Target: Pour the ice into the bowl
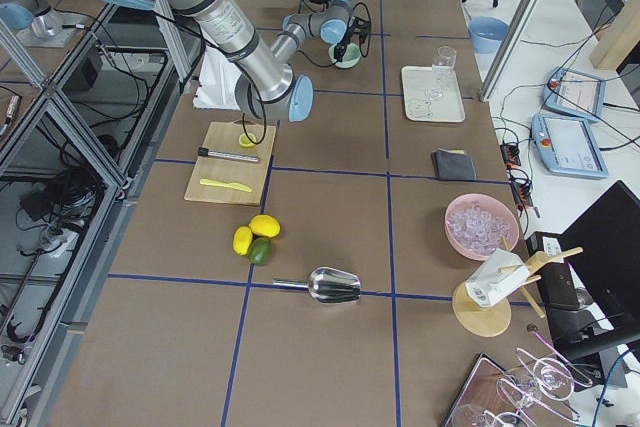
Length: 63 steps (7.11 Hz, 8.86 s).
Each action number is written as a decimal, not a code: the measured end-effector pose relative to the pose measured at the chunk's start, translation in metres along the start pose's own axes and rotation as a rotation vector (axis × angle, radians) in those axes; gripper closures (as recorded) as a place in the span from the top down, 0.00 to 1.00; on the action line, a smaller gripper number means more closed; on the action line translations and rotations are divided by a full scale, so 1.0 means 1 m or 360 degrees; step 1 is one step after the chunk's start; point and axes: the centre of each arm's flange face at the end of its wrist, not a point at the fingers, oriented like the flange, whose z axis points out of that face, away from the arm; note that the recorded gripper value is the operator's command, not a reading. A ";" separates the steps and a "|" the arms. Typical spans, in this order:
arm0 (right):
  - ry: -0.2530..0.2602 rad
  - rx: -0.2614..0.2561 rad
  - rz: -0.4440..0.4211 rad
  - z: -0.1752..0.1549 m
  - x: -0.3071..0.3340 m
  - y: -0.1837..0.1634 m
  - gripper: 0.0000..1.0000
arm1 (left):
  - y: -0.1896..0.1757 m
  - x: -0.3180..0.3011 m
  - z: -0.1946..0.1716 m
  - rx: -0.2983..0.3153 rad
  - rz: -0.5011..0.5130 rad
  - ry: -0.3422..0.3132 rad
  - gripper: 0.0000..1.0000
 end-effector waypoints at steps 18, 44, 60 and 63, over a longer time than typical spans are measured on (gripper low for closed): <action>0.0099 0.0153 -0.0210 -0.114 0.322 -0.111 1.00 | -0.112 0.232 -0.037 0.0150 0.1233 0.0200 0.00; 0.0010 0.0150 -0.0154 -0.119 0.284 -0.100 1.00 | -0.102 0.275 -0.057 0.0464 0.2694 -0.0181 0.00; -0.0004 0.0151 -0.0160 -0.122 0.279 -0.099 1.00 | -0.109 0.311 -0.155 0.0295 -0.0095 0.0539 0.00; -0.0002 0.0149 -0.0159 -0.121 0.279 -0.099 1.00 | -0.109 0.301 -0.152 0.0292 -0.0142 0.0542 0.00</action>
